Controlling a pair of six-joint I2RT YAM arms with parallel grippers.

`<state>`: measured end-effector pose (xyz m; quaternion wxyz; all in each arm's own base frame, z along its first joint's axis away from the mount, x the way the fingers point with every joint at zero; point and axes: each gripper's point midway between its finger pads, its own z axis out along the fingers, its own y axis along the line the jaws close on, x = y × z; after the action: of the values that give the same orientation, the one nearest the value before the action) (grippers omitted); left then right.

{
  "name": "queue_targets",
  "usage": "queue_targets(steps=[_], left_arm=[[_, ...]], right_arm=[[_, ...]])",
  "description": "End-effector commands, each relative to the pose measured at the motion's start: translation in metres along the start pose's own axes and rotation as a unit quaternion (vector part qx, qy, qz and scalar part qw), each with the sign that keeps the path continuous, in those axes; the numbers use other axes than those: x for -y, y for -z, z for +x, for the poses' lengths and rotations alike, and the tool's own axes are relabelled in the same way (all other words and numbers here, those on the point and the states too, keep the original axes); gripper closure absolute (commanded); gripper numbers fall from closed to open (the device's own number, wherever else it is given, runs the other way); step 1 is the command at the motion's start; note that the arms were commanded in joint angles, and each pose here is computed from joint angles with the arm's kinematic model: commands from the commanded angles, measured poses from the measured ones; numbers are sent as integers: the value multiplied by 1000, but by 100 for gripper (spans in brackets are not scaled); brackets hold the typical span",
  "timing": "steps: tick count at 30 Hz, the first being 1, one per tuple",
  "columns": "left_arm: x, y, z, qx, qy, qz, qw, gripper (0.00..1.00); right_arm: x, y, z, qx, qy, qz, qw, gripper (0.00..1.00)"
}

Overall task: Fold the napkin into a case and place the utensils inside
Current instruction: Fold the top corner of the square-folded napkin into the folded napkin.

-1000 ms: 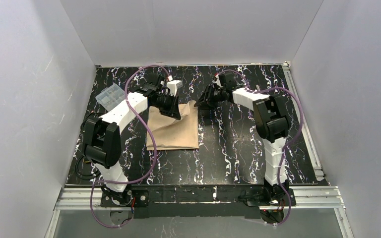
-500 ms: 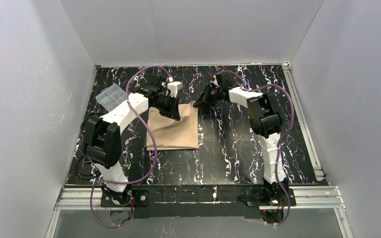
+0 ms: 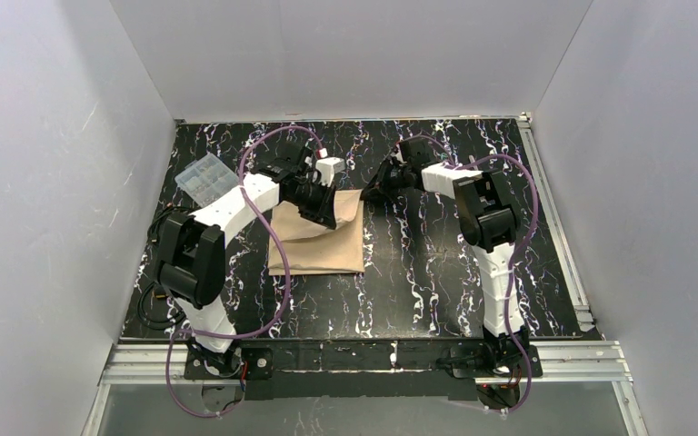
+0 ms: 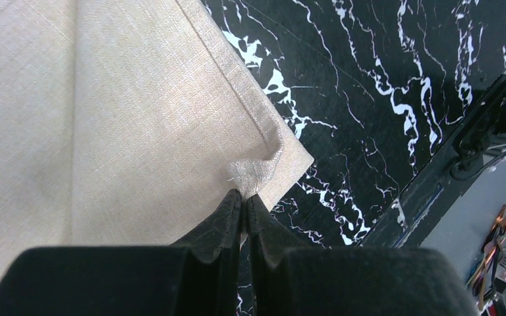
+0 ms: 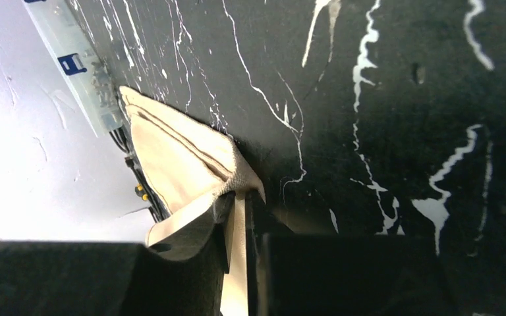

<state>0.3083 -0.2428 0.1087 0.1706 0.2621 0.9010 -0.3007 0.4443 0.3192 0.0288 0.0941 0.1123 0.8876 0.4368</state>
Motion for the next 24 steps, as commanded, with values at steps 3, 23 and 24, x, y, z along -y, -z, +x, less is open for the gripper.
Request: queue_targets(steps=[3,23,24], left_arm=[[8,-17,20,-39,-16,21,999,96],[20,-27,38,-62,-47,25,997,96],[21,-27,39,-64,-48,26,996,96]], right_arm=[[13,3,2,3,10,15,1000,71],[-58,80,-21,45,72,-12,996,64],[-61,75,-19,40,73,-17,996,64]])
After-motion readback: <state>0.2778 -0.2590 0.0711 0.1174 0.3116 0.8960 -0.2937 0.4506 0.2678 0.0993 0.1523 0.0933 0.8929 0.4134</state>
